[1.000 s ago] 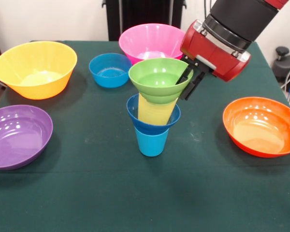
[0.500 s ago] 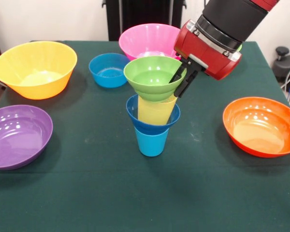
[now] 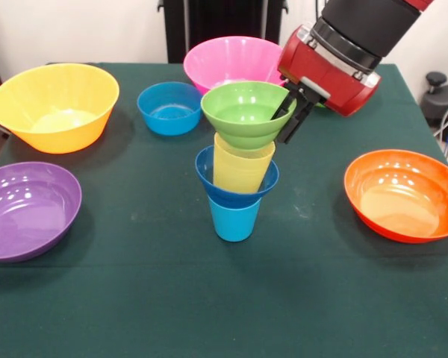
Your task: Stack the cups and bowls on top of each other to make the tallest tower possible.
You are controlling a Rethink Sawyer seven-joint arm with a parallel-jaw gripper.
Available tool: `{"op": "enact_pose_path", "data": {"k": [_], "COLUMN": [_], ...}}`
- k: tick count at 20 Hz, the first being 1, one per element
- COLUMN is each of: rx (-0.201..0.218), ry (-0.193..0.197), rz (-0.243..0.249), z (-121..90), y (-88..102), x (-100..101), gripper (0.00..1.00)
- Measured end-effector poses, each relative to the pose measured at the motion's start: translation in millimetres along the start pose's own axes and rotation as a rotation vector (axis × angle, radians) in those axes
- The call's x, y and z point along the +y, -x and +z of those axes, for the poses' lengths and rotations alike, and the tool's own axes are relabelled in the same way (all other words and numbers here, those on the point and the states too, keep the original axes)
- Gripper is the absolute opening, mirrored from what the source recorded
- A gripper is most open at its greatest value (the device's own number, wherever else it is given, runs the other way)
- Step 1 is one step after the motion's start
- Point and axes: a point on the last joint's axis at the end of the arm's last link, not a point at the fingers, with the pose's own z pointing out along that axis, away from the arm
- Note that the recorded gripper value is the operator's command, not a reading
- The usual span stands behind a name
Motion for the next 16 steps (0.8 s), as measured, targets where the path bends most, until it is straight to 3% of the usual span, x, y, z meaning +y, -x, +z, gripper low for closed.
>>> {"op": "enact_pose_path", "data": {"k": [8, 16], "rx": [-0.019, -0.022], "ry": [0.020, 0.014], "rz": [0.016, 0.024], "z": [-14, -13], "y": [3.8, 5.1], "x": [4, -1], "gripper": [0.00, 0.00]}}
